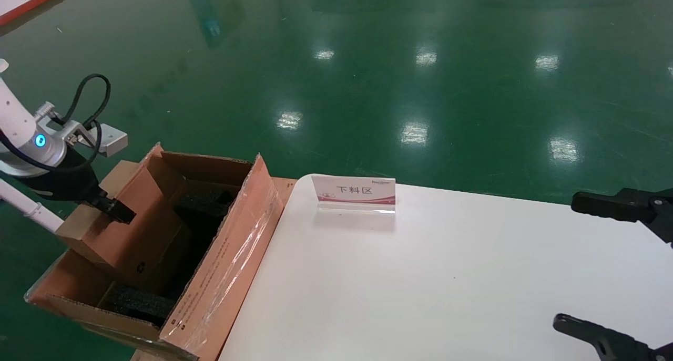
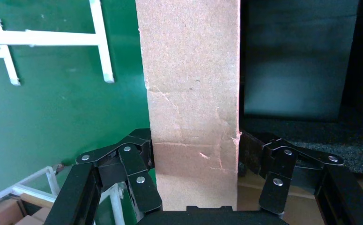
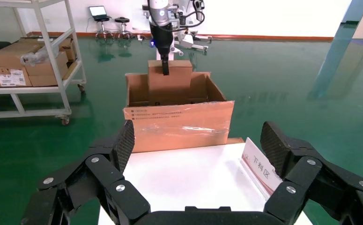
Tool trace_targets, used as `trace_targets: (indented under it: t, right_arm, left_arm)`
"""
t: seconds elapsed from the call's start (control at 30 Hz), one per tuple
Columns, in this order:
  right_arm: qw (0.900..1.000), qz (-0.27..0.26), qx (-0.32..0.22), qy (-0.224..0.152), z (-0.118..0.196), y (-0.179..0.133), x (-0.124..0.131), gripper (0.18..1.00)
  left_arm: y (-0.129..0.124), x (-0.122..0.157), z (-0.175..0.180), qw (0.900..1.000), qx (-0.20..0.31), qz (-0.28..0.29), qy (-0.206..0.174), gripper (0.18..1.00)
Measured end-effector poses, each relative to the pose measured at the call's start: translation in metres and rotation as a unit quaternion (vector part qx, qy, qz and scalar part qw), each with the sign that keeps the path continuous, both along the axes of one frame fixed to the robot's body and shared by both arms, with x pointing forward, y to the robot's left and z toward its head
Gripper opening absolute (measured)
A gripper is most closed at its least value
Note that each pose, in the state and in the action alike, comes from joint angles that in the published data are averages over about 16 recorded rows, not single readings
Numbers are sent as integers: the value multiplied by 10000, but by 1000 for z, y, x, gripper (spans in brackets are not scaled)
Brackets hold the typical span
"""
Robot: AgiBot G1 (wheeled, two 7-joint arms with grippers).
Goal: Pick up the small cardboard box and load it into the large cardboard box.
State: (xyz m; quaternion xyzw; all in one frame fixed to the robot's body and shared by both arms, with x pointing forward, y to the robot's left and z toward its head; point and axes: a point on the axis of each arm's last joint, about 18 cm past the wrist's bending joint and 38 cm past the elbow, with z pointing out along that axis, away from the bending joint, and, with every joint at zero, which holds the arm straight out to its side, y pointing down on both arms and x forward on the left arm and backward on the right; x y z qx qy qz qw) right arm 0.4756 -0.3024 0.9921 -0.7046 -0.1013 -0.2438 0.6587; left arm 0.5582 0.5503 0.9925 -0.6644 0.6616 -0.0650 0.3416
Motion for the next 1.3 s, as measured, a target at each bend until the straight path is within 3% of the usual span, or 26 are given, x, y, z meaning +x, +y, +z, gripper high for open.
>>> trace_targets:
  t: [1.0, 1.3]
  right_arm:
    - [10000, -1, 1, 2, 0, 0, 0, 1001]
    - [10000, -2, 2, 1, 0, 0, 0, 1001]
  left_arm:
    - [4, 17, -23, 9995, 17, 181, 244, 363]
    - [4, 16, -23, 9995, 27, 179, 245, 439]
